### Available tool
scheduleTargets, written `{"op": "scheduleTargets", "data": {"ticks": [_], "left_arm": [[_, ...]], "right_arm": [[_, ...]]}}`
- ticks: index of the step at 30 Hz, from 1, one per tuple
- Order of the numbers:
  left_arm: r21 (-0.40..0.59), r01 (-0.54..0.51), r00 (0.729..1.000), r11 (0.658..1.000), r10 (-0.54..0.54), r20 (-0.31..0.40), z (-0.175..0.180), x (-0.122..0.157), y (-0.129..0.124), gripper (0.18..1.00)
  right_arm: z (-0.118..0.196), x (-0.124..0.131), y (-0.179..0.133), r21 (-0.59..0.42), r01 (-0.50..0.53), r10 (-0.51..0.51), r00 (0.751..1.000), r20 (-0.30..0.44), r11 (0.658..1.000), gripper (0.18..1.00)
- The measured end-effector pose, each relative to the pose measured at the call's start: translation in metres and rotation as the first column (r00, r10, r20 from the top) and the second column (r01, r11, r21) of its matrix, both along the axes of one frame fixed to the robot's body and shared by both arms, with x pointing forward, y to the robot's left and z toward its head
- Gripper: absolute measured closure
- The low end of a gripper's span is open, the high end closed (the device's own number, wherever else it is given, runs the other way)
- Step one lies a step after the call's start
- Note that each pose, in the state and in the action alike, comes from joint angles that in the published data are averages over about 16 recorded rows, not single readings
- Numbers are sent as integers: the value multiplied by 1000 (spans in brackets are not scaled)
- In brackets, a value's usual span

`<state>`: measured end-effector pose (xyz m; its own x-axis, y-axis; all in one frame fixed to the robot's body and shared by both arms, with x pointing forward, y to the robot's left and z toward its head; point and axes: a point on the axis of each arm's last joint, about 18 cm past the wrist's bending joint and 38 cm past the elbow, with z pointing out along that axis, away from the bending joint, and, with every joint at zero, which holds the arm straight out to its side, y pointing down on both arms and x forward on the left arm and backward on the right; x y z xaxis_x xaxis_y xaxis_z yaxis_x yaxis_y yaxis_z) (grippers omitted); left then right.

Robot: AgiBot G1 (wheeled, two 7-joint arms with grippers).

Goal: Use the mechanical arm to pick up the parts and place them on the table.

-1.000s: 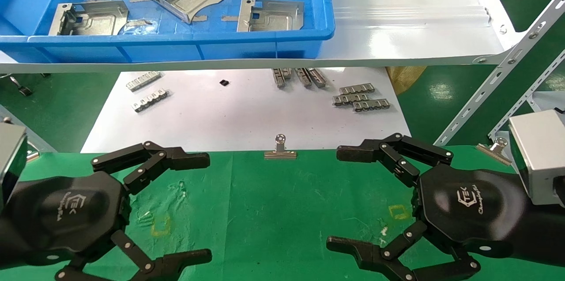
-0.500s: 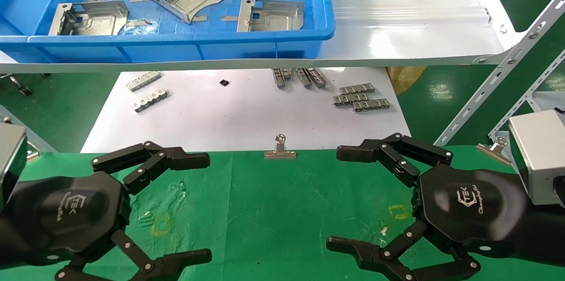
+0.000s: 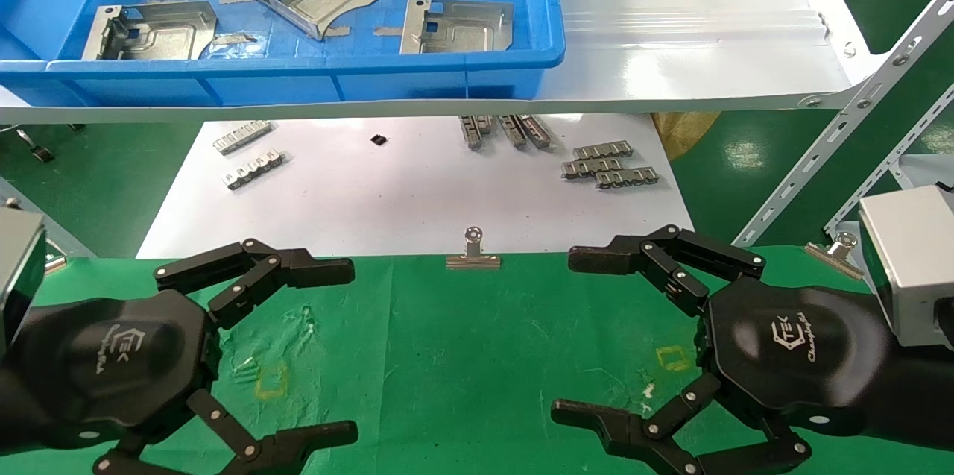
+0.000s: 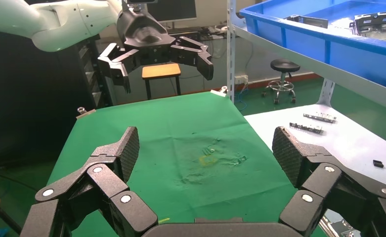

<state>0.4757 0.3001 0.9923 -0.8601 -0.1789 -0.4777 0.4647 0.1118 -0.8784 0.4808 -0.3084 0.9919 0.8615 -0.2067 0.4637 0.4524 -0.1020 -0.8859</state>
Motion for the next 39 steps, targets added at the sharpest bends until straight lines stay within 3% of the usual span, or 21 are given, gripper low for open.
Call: {"op": "scheduleTargets", "data": {"ticks": [39], "left_arm": [[0, 0, 1000, 1000, 0, 0, 0, 0, 0, 183]], "right_arm": [[0, 0, 0, 0, 0, 0, 1000, 0, 1000, 180]]}}
